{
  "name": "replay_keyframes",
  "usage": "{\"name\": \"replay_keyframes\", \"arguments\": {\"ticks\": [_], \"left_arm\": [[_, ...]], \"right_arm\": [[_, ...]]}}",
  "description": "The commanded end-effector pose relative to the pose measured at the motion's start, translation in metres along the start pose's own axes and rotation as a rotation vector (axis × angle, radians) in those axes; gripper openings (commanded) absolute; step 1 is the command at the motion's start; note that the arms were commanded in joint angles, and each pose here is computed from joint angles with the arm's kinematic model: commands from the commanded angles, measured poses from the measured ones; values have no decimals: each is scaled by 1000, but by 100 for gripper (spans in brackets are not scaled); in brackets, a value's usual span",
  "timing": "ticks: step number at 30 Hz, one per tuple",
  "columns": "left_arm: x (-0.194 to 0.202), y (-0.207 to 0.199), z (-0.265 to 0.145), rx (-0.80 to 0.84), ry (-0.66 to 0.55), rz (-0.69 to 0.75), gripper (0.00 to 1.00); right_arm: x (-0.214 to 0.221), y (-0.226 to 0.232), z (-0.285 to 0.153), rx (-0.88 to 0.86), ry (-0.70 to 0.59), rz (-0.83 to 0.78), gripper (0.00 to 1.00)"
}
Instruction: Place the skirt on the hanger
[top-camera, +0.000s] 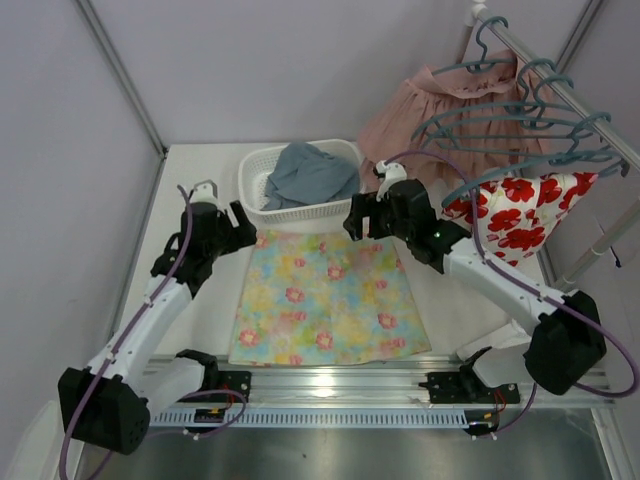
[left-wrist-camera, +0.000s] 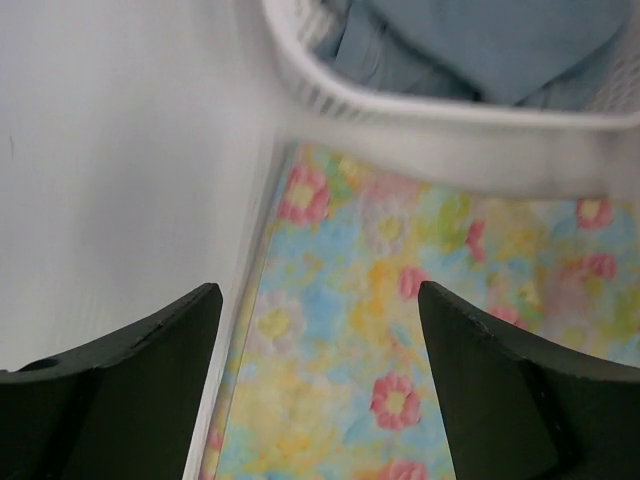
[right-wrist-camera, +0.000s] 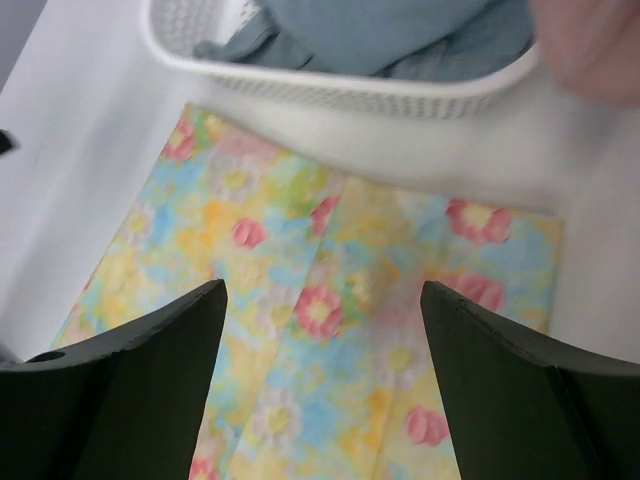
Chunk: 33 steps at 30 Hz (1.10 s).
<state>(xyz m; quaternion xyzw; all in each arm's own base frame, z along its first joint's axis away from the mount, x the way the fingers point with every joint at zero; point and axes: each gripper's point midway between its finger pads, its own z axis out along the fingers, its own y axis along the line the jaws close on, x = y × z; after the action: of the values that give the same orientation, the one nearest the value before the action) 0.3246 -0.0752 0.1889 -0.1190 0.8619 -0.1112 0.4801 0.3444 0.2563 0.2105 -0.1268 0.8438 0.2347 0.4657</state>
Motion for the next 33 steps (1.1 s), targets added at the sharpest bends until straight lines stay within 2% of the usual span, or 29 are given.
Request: {"name": "replay_keyframes", "arguments": {"ticks": [1, 4, 9, 10, 11, 13, 20, 27, 33], "left_arm": [[74, 23, -5, -58, 195, -49, 85], [100, 32, -14, -65, 229, -96, 84], [119, 38, -29, -66, 238, -189, 84], [128, 44, -32, -93, 258, -196, 85], [130, 46, -34, -105, 259, -210, 87], [137, 53, -38, -147, 282, -233, 88], [166, 49, -37, -130, 336, -371, 87], [195, 66, -38, -173, 335, -431, 82], [207, 70, -33, -172, 345, -425, 70]], "right_arm": [[41, 12, -17, -20, 73, 35, 84], [62, 28, -17, -63, 114, 114, 83], [58, 72, -1, -79, 102, 171, 83], [42, 85, 3, -84, 78, 181, 83], [56, 86, 17, -36, 119, 175, 83], [56, 95, 29, -29, 132, 211, 83], [51, 121, 60, -85, 133, 299, 83], [55, 155, 83, -69, 164, 280, 82], [57, 160, 88, -71, 156, 314, 82]]}}
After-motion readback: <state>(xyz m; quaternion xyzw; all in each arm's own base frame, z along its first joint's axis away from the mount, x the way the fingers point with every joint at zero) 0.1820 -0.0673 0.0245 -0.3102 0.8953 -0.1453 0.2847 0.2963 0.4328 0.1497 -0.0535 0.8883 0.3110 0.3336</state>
